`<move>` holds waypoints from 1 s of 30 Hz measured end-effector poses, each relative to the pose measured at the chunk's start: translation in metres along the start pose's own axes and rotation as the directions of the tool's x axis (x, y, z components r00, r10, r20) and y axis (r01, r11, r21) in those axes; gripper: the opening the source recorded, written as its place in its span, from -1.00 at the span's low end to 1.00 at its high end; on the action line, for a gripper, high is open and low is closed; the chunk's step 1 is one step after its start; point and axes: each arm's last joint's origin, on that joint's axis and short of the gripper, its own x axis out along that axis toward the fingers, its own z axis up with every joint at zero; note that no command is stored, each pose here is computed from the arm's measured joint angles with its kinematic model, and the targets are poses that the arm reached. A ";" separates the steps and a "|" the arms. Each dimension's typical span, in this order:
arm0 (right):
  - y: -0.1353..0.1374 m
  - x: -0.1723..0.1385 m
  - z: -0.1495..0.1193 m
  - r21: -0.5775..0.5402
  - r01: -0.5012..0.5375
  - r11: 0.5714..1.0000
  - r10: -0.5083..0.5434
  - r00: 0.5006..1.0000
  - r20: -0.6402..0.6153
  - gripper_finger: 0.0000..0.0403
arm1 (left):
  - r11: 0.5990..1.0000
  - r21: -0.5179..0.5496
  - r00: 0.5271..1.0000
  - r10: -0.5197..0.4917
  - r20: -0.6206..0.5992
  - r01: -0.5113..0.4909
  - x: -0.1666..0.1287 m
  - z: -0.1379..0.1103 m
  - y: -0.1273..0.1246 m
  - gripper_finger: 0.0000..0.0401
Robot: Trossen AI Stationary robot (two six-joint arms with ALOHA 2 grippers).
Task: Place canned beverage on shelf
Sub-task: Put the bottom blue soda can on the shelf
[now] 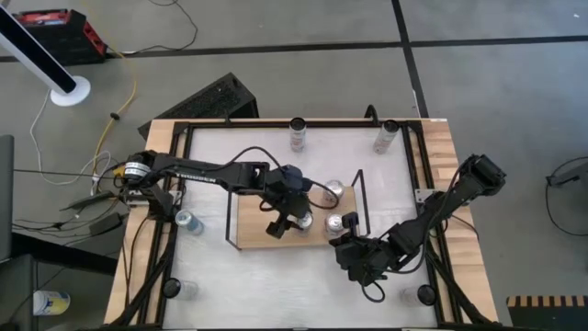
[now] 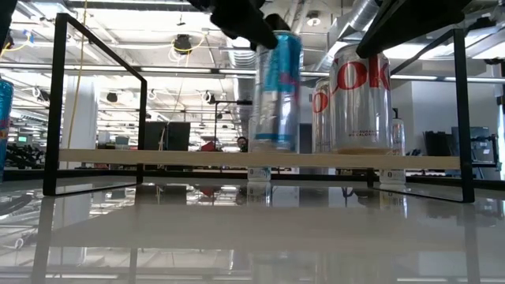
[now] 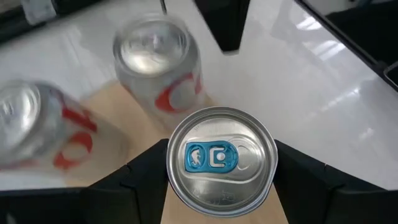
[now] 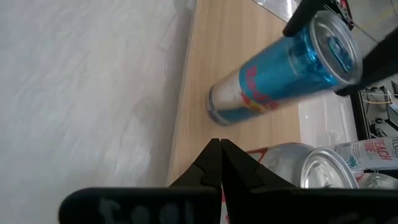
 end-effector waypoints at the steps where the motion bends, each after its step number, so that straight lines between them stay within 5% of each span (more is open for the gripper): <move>1: 0.000 0.000 0.000 0.001 -0.001 1.000 0.001 1.000 -0.001 -0.88 | 1.000 0.011 1.000 0.002 0.001 -0.002 0.000 0.000 0.000 0.11; 10: 0.000 0.000 0.000 0.001 -0.002 1.000 0.002 1.000 -0.001 -0.88 | 0.999 -0.045 1.000 0.011 -0.018 -0.012 0.000 -0.002 0.000 0.14; 18: 0.000 0.000 0.000 0.001 -0.002 1.000 0.002 1.000 -0.001 -0.88 | 0.995 -0.092 0.999 0.044 -0.011 -0.045 0.001 0.001 -0.001 0.68; 30: 0.000 0.000 0.000 0.000 -0.002 1.000 0.002 1.000 -0.002 -0.88 | 0.994 -0.101 0.997 0.052 0.059 -0.046 -0.006 0.031 -0.014 0.73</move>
